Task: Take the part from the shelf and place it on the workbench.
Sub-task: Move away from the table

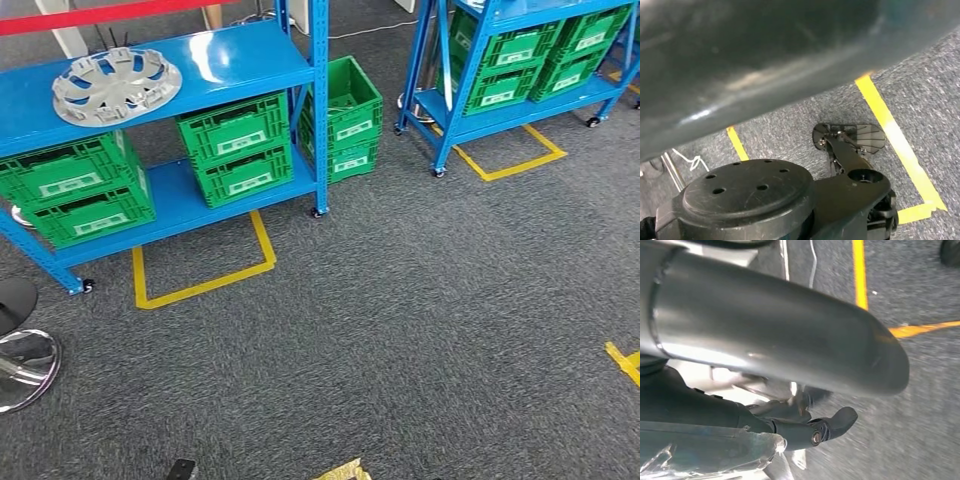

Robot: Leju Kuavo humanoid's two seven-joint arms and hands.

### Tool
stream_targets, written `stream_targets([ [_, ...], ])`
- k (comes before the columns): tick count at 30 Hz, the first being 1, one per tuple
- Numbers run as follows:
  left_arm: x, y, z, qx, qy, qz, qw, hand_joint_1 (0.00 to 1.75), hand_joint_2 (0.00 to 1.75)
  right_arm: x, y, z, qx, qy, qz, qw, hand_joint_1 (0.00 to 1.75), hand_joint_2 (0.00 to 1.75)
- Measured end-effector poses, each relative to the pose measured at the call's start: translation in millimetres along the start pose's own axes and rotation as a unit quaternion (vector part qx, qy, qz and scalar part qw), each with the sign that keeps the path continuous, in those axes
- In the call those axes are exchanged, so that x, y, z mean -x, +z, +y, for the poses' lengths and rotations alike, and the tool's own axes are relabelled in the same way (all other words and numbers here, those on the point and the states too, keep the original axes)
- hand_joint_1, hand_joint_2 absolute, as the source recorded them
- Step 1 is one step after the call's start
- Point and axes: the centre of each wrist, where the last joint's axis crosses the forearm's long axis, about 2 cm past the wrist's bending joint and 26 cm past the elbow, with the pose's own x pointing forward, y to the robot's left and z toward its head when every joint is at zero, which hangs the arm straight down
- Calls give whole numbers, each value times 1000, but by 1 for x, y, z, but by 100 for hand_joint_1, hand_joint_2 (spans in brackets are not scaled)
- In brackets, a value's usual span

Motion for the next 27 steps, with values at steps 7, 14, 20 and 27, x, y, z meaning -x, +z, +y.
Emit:
stream_targets([
  [7,1,0,0,3,-1,1,1000,0,0,0,0,-1,7,8,0,1000,0,0],
  [14,2,0,1,4,1,1,1000,0,0,0,0,-1,13,14,-1,1000,0,0],
  [20,3,0,2,1,1,-1,1000,0,0,-4,1,-2,23,24,-6,999,0,0],
  [27,2,0,2,-2,1,-8,1000,0,0,1,0,1,21,29,-5,999,0,0],
])
